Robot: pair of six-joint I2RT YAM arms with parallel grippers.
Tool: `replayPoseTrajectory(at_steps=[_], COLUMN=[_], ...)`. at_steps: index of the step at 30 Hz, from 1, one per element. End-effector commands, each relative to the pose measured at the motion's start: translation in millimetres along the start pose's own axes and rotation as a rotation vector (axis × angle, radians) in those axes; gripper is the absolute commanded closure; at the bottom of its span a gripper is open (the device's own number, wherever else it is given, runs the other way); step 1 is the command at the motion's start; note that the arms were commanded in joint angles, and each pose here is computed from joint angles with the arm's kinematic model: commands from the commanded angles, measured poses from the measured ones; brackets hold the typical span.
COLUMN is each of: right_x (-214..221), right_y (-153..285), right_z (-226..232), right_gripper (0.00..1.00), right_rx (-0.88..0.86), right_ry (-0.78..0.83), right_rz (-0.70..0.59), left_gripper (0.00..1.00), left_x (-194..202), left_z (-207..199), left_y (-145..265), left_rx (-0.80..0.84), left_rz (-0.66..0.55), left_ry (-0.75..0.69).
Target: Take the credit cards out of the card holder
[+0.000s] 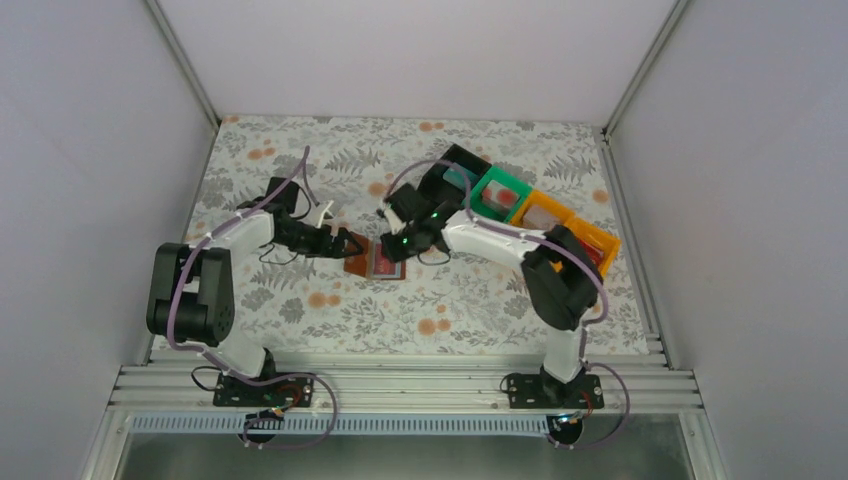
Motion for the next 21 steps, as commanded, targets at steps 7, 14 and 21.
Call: replayPoseTrajectory(at_steps=[7,14,21], right_x=[9.9,2.9,2.9], right_y=[-56.1,-74.6,-69.5], right_z=[49.4,41.7,37.6], right_gripper=[0.84,0.85,0.84], right_rx=[-0.288,-0.237,-0.205], right_ry=[-0.104,-0.163,-0.205], right_rz=[-0.002,-0.015,-0.021], left_gripper=[0.0,0.02,0.44], left_x=[-1.1,0.8,3.5], left_z=[3.5,16.0,30.1], left_y=[-15.7,-28.2,-42.2], left_rx=[0.035,0.038,0.042], left_rz=[0.0,0.031,0.08], left_ry=[-0.019,0.028,0.091])
Point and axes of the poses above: each gripper's point midway between its finger pads, its own y axis back along the fingers, its own z axis along the line the jaws close on, x = y × z, the point moved 8 cm from there along y, back along the fingers, and after that the axes turned 15 degrees about y, right-handed, at the moved point
